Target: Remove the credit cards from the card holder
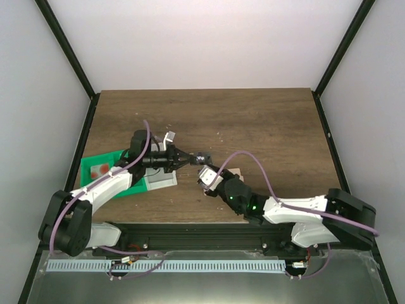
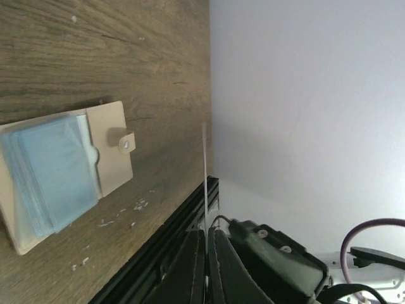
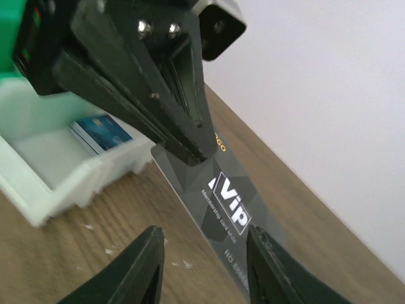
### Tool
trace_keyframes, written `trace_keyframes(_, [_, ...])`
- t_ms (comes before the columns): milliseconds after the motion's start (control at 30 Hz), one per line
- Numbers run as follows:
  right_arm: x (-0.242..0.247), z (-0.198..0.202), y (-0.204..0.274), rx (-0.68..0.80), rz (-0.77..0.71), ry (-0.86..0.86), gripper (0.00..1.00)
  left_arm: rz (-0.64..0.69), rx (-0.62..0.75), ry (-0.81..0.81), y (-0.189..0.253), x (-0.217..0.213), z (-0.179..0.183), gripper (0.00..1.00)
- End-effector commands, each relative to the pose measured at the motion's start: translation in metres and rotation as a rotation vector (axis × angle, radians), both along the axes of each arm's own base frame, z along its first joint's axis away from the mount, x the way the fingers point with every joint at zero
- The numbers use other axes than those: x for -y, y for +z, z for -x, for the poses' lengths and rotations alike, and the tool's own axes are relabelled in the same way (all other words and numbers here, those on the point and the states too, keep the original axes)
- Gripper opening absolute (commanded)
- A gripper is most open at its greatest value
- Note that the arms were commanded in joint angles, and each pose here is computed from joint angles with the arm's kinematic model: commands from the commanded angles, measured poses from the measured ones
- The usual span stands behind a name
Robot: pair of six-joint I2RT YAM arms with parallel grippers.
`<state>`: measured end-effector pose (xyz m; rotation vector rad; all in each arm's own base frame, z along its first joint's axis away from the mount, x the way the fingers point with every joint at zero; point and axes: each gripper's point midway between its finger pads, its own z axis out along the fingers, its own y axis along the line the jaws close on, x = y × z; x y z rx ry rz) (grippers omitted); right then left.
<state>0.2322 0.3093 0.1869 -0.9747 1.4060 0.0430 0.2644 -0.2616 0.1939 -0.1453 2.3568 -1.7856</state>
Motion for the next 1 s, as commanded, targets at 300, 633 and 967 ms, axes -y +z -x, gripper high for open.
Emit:
trace_keyframes(300, [0.0, 0.01, -0.003, -0.689, -0.53, -0.064, 0.49, -0.566, 0.292, 0.225, -0.004, -0.089, -0.057, 0.0])
trace_keyframes(633, [-0.065, -0.019, -0.046, -0.991, -0.508, -0.15, 0.5, -0.757, 0.314, 0.513, 0.004, -0.184, -0.069, 0.0])
trace_keyframes(967, [-0.111, -0.04, -0.075, -1.055, -0.441, -0.175, 0.5, -0.939, 0.224, 0.735, -0.006, -0.238, -0.056, 0.0])
